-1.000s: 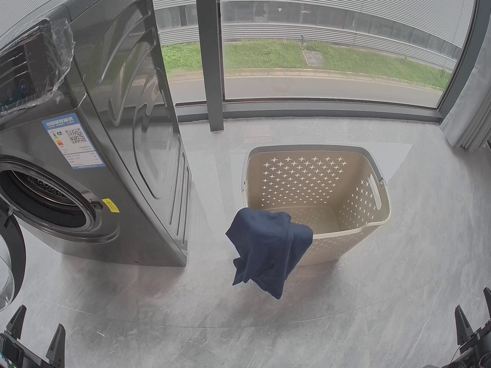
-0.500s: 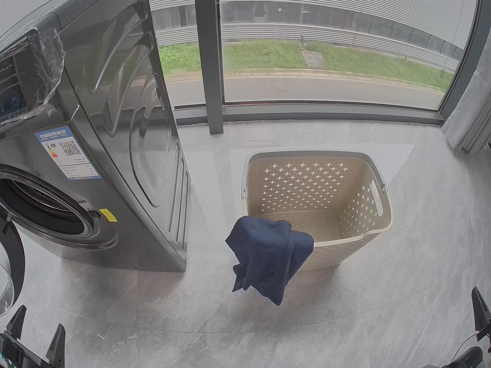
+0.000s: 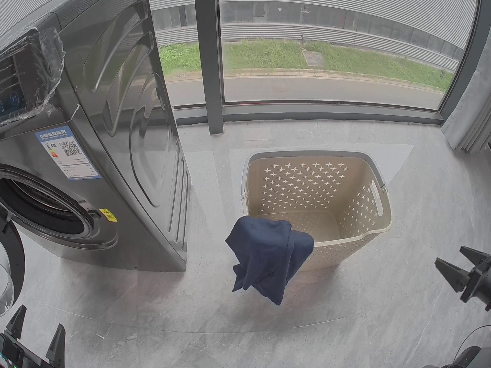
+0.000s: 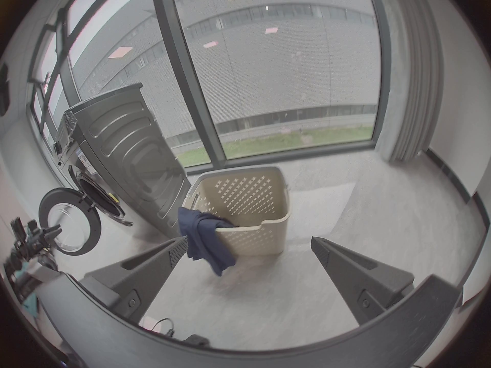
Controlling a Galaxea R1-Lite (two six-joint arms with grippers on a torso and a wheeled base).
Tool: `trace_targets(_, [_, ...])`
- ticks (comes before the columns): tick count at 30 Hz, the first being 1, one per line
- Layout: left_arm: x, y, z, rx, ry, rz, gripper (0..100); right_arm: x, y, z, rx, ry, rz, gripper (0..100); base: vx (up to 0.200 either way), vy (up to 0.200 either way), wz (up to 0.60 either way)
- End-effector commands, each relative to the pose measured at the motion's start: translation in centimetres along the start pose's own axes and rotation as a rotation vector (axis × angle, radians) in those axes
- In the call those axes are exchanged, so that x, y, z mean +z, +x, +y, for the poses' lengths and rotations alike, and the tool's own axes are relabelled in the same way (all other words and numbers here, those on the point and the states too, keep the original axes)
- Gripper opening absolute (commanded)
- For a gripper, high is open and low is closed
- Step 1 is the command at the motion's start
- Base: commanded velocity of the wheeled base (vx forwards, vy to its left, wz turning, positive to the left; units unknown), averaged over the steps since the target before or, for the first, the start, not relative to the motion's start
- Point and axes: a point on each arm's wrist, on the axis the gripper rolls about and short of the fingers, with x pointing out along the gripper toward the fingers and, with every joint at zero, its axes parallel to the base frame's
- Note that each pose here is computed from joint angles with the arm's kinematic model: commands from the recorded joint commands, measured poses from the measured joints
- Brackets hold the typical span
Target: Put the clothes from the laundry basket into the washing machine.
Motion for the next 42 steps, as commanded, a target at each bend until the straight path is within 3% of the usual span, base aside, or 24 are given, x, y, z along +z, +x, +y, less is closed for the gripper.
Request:
trace_targets(1, [-0.5,0.0,0.0,0.001,-0.001,0.006,100,-0.1,9.0,4.8,0.132,0.084,0.278,100,0.0,0.0,0.0])
trace_targets(6, [-0.5,0.0,0.0,0.002,-0.002,0.006,100,-0.1,11.6,7.0,0.16,0.126,0.317,100,0.0,0.0,0.0])
trace_targets(13, [-0.5,0.0,0.0,0.002,-0.005,0.006,100,-1.9,15.2,9.2,0.206,0.117,0.296,100,0.0,0.0,0.0])
trace_targets(17, [-0.5,0.0,0.0,0.002,-0.005,0.006,100,-3.5,17.3,10.3,0.17,0.102,0.285,100,0.0,0.0,0.0])
trace_targets(22, [-0.4,0.0,0.0,0.002,-0.007,0.004,100,-3.8,19.4,10.9,0.128,0.103,0.256,100,0.0,0.0,0.0])
trace_targets(27, [-0.4,0.0,0.0,0.0,-0.004,0.004,100,-5.6,21.9,11.7,0.102,0.09,0.299,100,0.0,0.0,0.0])
trace_targets(32, [-0.4,0.0,0.0,0.001,-0.005,0.006,100,-6.5,23.6,12.7,0.086,0.115,0.309,100,0.0,0.0,0.0])
trace_targets(42, [-0.4,0.0,0.0,0.001,-0.005,0.006,100,-8.4,25.1,13.5,0.08,0.119,0.354,100,0.0,0.0,0.0])
